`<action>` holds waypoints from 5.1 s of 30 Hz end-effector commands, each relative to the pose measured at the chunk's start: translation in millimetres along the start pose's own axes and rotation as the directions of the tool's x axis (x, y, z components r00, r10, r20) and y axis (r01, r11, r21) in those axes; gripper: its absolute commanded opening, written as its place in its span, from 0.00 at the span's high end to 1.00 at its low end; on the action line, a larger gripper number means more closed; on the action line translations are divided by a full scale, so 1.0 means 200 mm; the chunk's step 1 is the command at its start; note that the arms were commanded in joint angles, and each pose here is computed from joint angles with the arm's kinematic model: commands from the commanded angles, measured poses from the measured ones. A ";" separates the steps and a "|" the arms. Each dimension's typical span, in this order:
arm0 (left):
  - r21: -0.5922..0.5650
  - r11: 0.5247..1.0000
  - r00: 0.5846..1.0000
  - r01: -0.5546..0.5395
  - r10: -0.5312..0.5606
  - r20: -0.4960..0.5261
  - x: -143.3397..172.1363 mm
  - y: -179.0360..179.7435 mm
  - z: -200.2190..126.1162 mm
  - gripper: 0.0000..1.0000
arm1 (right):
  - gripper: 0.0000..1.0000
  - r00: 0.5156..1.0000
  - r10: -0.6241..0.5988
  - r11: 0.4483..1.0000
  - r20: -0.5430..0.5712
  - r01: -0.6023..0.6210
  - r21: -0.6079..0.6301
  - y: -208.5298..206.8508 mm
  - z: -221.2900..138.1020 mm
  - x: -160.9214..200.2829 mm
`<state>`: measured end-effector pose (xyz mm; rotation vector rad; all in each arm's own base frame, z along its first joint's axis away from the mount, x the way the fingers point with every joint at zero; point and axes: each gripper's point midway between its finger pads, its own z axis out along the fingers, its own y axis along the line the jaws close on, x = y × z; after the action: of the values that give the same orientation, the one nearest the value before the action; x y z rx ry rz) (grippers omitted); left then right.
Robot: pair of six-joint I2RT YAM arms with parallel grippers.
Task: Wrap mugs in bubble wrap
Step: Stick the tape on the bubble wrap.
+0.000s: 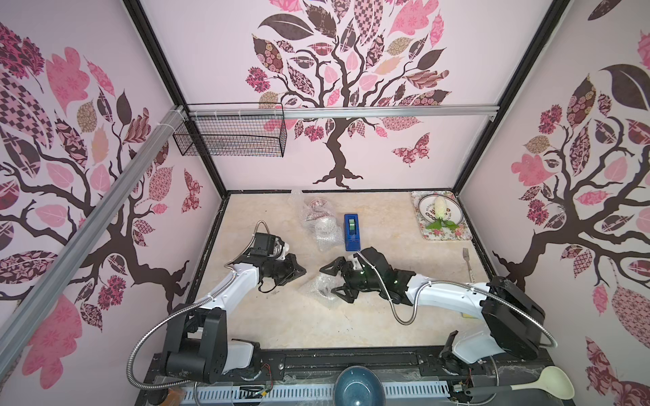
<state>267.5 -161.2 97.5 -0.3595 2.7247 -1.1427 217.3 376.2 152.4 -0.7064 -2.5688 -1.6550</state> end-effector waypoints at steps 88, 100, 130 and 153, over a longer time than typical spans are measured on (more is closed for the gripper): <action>0.205 0.979 0.997 -0.006 0.022 -0.079 0.35 -0.19 0.07 1.00 | 0.00 0.987 0.157 0.972 -0.016 -0.151 0.180 0.11 0.02 0.08; 0.276 0.960 0.998 -0.044 0.056 -0.033 0.32 -0.32 0.00 1.00 | 0.00 0.984 0.176 0.951 -0.023 -0.164 0.263 0.01 0.06 0.13; 0.276 0.949 0.989 -0.149 0.144 0.039 0.30 -0.43 -0.18 0.90 | 0.00 0.979 0.205 0.969 0.000 -0.203 0.142 -0.12 0.04 0.08; 0.297 0.951 0.955 -0.091 0.167 -0.244 0.59 -0.43 -0.03 1.00 | 0.00 0.973 0.229 0.957 0.000 -0.225 0.184 -0.19 0.05 0.11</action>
<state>167.6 -246.3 153.2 -0.0529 2.6998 -1.6166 190.5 384.5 133.4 -0.6705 -2.5766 -1.4526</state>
